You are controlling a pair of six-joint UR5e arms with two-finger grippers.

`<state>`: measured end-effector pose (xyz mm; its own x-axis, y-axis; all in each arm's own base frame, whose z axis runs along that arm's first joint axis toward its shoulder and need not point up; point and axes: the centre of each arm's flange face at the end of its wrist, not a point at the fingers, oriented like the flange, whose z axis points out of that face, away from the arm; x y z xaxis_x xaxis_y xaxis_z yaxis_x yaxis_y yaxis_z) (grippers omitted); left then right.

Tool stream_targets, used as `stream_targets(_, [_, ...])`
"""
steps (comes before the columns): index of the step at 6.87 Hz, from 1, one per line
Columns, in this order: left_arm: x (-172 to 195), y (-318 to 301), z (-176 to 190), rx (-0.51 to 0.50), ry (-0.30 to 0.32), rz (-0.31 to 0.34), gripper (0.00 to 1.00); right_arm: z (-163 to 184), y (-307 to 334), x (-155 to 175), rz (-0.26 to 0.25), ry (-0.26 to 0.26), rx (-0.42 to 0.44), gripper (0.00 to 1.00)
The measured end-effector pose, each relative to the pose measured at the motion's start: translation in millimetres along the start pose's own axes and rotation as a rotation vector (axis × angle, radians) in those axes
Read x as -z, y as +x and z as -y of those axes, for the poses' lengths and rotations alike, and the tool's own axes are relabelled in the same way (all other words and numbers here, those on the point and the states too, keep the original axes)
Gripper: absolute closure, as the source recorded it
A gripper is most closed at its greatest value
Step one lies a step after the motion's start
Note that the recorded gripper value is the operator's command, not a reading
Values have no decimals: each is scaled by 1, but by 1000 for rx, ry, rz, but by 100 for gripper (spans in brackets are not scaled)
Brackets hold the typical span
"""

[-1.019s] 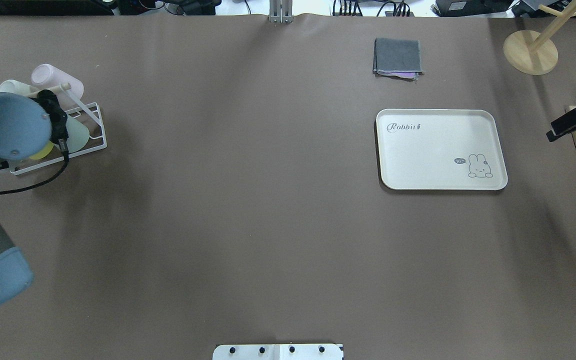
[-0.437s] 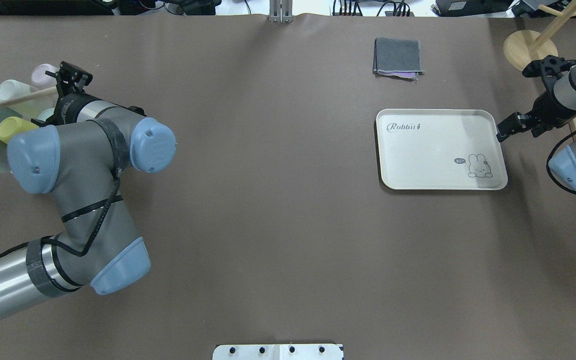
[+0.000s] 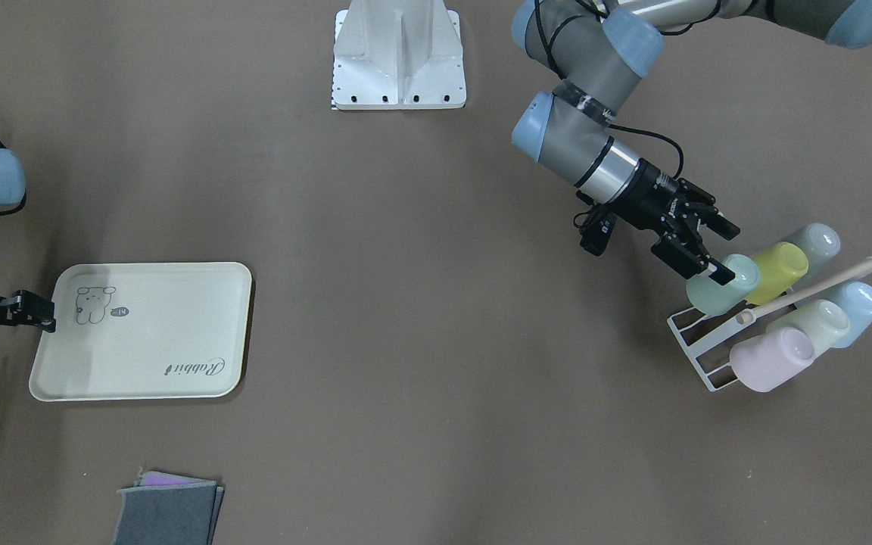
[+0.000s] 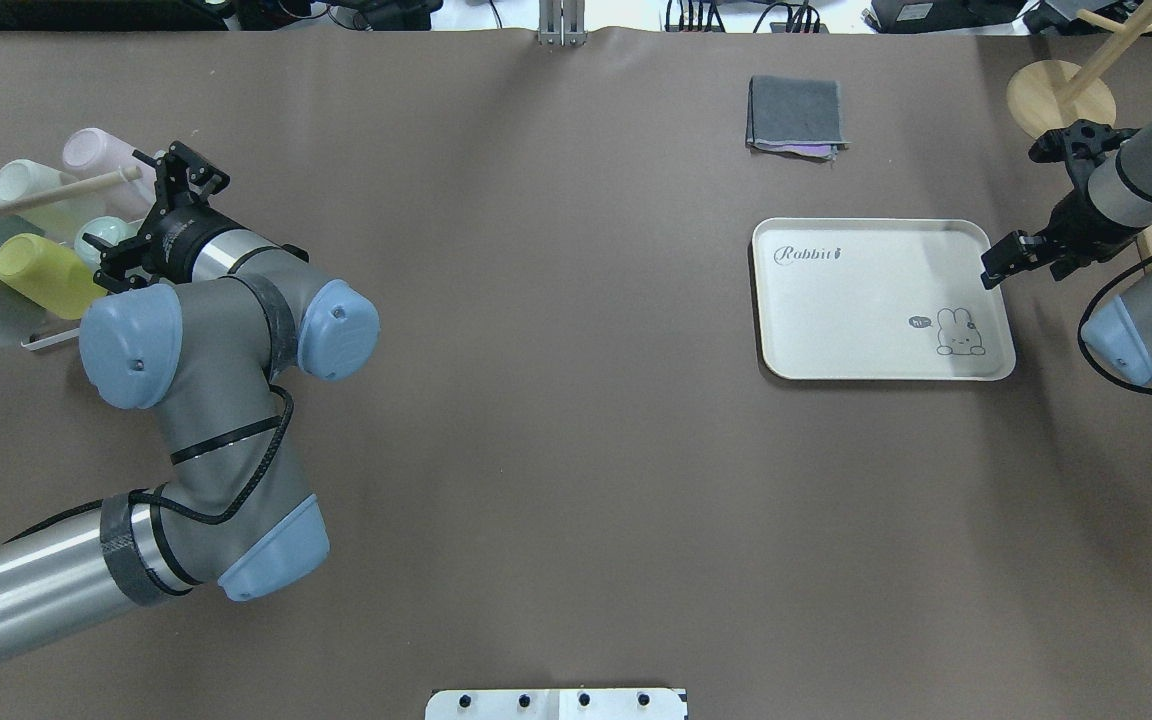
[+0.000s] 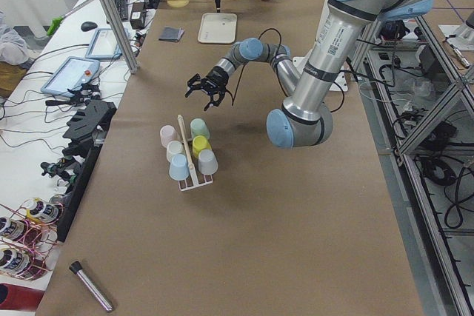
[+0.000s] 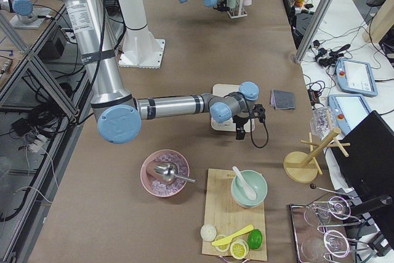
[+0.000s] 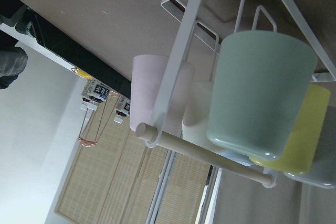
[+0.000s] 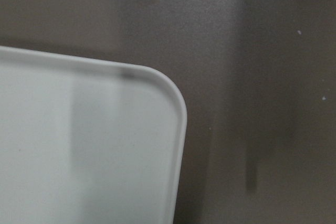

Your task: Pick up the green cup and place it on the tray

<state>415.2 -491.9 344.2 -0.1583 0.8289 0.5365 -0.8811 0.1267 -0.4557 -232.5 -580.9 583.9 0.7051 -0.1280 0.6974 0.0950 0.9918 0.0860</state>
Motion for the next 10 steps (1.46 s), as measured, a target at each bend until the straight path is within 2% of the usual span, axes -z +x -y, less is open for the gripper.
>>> stream_targets(1, [-5,2,9,-22,-20,3,2,3,-2,-6,-1,-9,-5,1])
stream_targets(2, [-13,5,19,-41,-42,-2,2,7,-5,-10,-2,-16,-9,14])
stream_targets(4, [-28,12,44,-86,-89,-4,3,12,-12,-13,1,-20,-27,32])
stream_targets(7, [-29,21,81,-170,-148,40,3,11,-15,-14,6,-25,-41,35])
stream_targets(8, [-30,22,83,-180,-154,43,3,9,-12,-15,4,-28,-43,61])
stream_targets(9, [-32,25,85,-188,-158,40,4,7,-10,-16,5,-30,-46,77])
stream_targets(10, [-37,31,86,-201,-167,31,4,4,-8,-15,7,-32,-47,84])
